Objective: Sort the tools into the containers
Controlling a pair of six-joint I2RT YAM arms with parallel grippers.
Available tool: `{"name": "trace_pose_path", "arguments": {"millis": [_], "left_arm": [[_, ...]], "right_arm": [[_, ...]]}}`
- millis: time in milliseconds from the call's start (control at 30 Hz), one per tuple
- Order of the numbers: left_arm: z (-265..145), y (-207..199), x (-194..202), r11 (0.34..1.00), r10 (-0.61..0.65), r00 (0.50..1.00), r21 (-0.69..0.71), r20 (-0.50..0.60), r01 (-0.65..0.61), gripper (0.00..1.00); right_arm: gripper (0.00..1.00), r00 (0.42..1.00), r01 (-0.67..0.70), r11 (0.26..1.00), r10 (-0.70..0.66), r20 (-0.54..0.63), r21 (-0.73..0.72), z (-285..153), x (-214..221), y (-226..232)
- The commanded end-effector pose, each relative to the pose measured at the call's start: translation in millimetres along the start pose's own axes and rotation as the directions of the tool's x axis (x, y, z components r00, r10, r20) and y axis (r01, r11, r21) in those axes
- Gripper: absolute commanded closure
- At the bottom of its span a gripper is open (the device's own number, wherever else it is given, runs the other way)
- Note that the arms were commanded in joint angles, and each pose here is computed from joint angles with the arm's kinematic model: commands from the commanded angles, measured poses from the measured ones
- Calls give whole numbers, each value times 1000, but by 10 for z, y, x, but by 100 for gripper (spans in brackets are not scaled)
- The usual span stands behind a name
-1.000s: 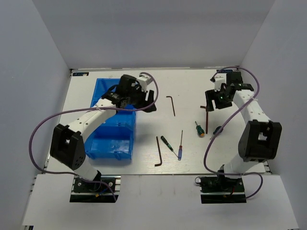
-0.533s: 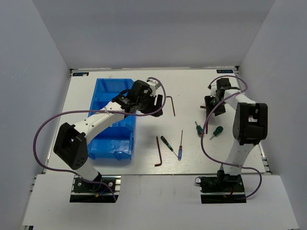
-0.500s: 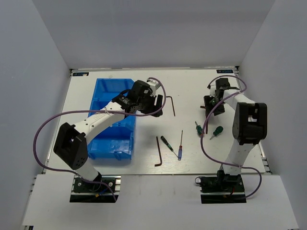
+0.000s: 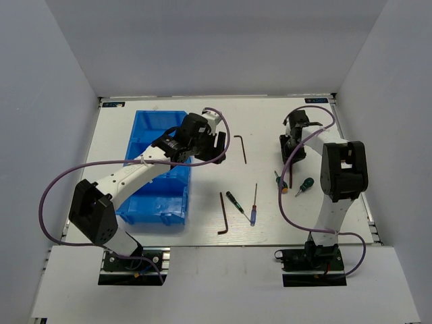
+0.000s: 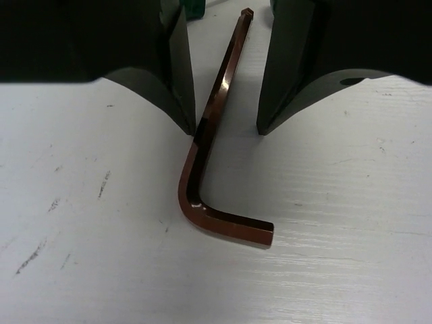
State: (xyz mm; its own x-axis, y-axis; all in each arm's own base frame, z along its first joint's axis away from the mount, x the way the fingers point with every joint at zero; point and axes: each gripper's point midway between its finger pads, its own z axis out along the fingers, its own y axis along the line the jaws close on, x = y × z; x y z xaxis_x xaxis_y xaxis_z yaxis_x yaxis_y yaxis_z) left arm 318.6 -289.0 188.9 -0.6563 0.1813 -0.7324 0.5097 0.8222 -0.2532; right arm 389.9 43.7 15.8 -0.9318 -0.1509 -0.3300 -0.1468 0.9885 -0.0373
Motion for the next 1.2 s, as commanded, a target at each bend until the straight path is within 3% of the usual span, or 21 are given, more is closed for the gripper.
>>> {"name": "trace_pose_path", "arguments": {"millis": [0, 100, 300, 500, 633, 733, 900, 1033, 1167], "left_arm": [[-144, -5, -177, 1000, 13, 997, 2, 72, -13, 22], [-142, -11, -200, 1000, 13, 997, 4, 81, -13, 22], [-155, -22, -165, 1000, 14, 996, 17, 88, -15, 22], [-186, 9, -174, 1000, 14, 996, -2, 94, -13, 23], [-342, -14, -343, 1000, 16, 985, -2, 172, -16, 23], [-537, 4, -500, 1000, 13, 971, -11, 239, -11, 23], [-874, 45, -750, 999, 14, 934, -52, 358, 5, 23], [-1070, 63, -881, 997, 0, 902, -64, 431, 31, 23], [-1179, 68, -928, 996, -19, 888, -64, 459, 55, 24]], "right_arm": [[54, 991, -56, 994, 67, -120, 95, 137, 346, -162], [55, 977, -83, 995, 92, -192, 57, 126, 586, -67], [63, 965, -143, 989, 129, -227, -45, 122, 678, 95], [85, 960, -146, 982, 111, -257, -119, 238, 686, 217], [100, 969, -110, 983, 73, -237, -148, 236, 558, 224], [100, 986, -41, 972, 3, -165, -232, 156, 282, 323], [100, 986, 154, 869, -107, 125, -471, -293, -598, 708], [100, 913, 379, 724, -191, 360, -577, -731, -1215, 1227], [100, 838, 524, 591, -228, 496, -614, -950, -1518, 1767]]}}
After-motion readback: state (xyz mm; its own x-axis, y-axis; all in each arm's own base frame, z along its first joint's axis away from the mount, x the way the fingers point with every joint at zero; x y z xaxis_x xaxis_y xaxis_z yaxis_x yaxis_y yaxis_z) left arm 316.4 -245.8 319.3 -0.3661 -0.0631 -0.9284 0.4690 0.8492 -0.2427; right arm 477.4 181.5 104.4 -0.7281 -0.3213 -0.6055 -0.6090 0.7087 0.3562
